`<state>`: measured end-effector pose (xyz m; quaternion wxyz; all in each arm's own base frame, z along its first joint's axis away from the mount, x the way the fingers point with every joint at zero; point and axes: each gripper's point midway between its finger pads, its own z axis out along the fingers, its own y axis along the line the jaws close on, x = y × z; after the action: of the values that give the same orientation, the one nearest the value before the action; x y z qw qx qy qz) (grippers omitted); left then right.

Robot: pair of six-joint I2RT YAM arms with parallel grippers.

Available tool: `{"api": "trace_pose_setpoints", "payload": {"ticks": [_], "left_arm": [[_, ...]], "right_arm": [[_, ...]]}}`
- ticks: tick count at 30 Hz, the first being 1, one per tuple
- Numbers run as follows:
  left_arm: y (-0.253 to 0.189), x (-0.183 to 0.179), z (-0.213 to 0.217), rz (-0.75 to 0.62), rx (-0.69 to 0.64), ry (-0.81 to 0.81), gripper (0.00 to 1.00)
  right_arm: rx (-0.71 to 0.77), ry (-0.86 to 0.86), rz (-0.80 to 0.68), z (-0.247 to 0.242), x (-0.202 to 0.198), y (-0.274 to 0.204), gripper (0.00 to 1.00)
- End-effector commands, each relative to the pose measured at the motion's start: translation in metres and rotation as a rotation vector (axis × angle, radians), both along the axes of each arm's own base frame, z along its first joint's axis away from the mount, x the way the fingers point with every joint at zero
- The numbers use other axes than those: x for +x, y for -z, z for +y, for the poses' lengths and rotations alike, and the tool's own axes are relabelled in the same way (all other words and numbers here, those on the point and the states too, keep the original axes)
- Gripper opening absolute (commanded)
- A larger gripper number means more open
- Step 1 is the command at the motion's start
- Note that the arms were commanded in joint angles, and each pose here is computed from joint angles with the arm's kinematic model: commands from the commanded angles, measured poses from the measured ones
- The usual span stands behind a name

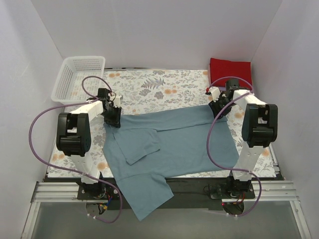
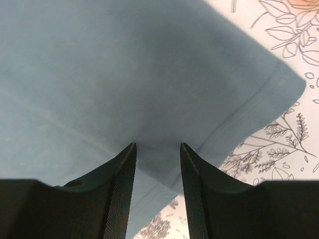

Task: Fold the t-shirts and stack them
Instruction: Fold the tshirt

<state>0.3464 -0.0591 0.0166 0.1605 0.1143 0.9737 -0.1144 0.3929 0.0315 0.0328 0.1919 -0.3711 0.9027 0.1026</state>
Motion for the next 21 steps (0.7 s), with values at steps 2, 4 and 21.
{"api": "trace_pose_setpoints", "payload": {"ticks": [2,4,21], "left_arm": [[0.032,0.032,0.017,-0.028,0.094,-0.008,0.17],[0.040,0.058,0.017,-0.045,0.099,-0.003,0.16],[-0.170,0.111,-0.054,-0.465,-0.263,0.317,0.48]], "right_arm": [[-0.088,0.113,-0.030,-0.020,0.022,0.025,0.46],[-0.110,0.135,-0.027,-0.024,0.030,0.039,0.46],[0.076,-0.052,-0.212,0.013,0.007,-0.105,0.76]]}}
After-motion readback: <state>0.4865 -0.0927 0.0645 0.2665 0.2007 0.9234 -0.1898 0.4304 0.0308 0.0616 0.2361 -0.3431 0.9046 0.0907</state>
